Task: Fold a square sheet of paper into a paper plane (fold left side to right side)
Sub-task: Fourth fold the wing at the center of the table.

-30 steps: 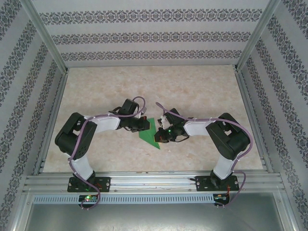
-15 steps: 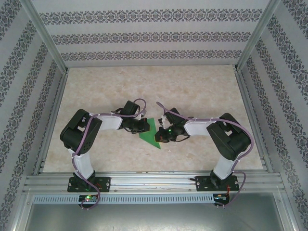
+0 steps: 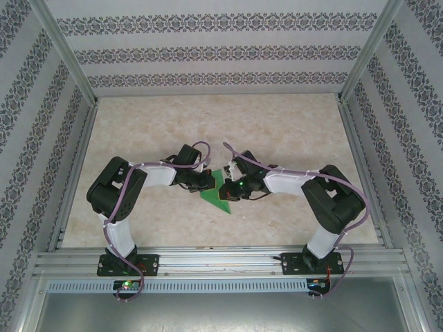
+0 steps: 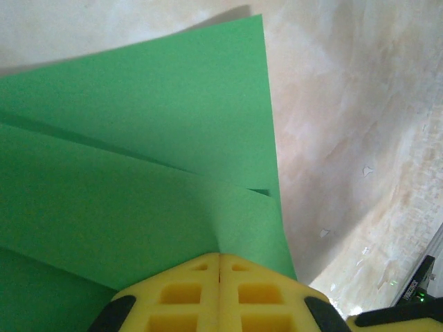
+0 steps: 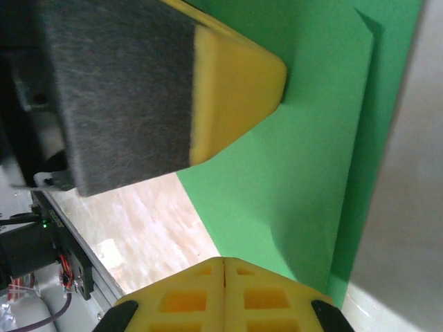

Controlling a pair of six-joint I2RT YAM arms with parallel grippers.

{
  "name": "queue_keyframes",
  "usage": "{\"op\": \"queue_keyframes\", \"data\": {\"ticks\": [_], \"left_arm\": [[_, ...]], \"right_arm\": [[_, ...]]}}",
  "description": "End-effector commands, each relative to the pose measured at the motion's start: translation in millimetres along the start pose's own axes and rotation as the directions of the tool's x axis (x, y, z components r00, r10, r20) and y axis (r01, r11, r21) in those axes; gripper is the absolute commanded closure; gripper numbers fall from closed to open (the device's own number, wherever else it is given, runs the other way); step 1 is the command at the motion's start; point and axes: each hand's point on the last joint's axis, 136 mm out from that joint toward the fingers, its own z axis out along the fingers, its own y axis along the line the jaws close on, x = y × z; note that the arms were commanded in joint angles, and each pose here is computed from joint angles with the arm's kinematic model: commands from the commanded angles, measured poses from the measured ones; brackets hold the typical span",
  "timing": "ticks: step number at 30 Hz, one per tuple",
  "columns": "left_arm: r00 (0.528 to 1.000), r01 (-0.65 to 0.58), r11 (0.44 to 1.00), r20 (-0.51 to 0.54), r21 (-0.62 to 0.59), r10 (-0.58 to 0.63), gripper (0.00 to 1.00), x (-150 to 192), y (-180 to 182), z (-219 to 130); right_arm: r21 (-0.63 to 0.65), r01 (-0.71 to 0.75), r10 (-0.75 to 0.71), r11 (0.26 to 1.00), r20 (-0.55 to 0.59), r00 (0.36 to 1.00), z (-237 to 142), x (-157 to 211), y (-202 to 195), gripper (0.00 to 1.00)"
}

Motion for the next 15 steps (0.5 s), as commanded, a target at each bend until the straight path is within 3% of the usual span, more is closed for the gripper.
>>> {"op": "queue_keyframes", "data": {"ticks": [1, 15], "left_arm": [[0.995, 0.063, 0.989, -0.064, -0.137, -0.073, 1.00, 22, 37, 11], [0.994, 0.075, 0.983, -0.068, -0.170, -0.087, 1.00, 23, 44, 12]], "right_arm": [[0.006, -0.007, 0.007, 1.000, -0.006, 1.000, 7, -4, 1, 1.00], [0.089, -0.085, 0.092, 0.992, -0.077, 0.993, 18, 26, -35, 1.00]]}}
